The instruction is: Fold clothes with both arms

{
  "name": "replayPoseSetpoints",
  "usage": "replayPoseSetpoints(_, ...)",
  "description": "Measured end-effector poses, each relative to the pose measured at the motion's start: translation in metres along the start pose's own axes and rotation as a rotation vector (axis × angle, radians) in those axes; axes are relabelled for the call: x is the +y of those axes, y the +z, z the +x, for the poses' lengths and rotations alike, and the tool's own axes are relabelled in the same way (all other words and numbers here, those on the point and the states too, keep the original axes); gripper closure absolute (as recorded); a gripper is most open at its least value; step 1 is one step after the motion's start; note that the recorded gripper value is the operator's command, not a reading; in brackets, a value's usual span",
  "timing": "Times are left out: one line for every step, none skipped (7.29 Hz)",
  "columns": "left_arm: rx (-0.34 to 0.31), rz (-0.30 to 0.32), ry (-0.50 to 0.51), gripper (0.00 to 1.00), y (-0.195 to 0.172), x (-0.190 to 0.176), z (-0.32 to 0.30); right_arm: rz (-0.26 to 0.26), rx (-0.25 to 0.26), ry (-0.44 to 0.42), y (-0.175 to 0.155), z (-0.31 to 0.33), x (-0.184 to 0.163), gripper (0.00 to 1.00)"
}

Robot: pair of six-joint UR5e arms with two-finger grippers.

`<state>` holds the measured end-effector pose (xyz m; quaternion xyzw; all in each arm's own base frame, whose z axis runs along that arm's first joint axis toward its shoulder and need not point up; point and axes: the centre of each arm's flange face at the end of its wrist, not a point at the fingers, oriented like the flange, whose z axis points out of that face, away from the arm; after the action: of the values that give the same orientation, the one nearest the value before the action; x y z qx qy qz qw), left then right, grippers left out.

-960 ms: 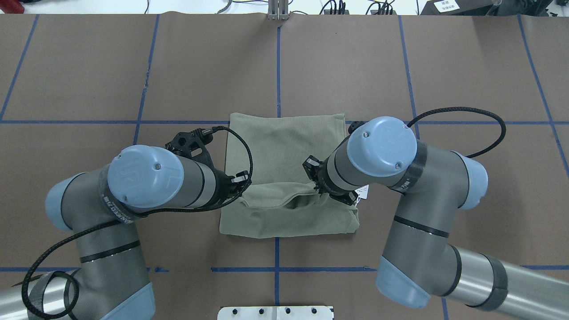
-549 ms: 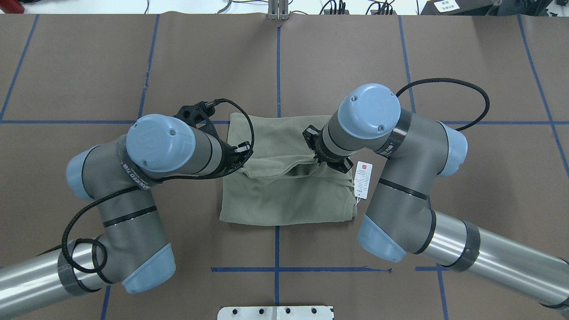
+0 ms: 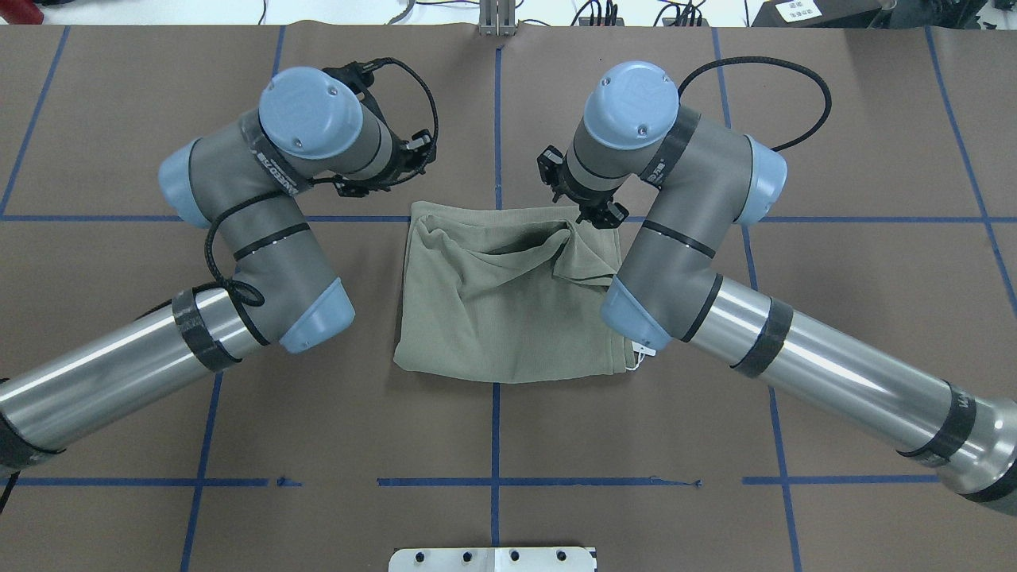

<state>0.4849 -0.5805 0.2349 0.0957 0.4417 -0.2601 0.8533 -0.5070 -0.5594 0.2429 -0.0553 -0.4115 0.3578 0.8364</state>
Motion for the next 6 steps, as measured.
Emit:
replayPoseSetpoints(-0.019, 0.013, 0.033, 0.0, 0.002, -0.029, -0.01, -0.03, 0.01, -0.022, -0.002, 0.0, -0.022, 0.0)
replayPoseSetpoints(-0.03, -0.007, 0.067, 0.0, 0.001, -0.049, -0.023, -0.052, 0.016, -0.042, -0.007, 0.003, -0.043, 0.0)
replayPoseSetpoints(-0.036, -0.032, 0.114, 0.0, -0.004, -0.07, -0.044, -0.054, 0.021, -0.073, -0.013, 0.011, -0.068, 0.0)
replayPoseSetpoints(-0.033, -0.04, 0.179, 0.0, -0.019, -0.095, -0.075, -0.048, 0.025, -0.139, -0.02, 0.029, -0.103, 0.0)
replayPoseSetpoints(-0.031, -0.04, 0.251, 0.0, -0.039, -0.117, -0.113, -0.041, 0.033, -0.224, -0.03, 0.061, -0.147, 0.0)
replayPoseSetpoints(-0.037, -0.037, 0.328, 0.0, -0.06, -0.136, -0.159, -0.033, 0.047, -0.325, -0.042, 0.105, -0.199, 0.0)
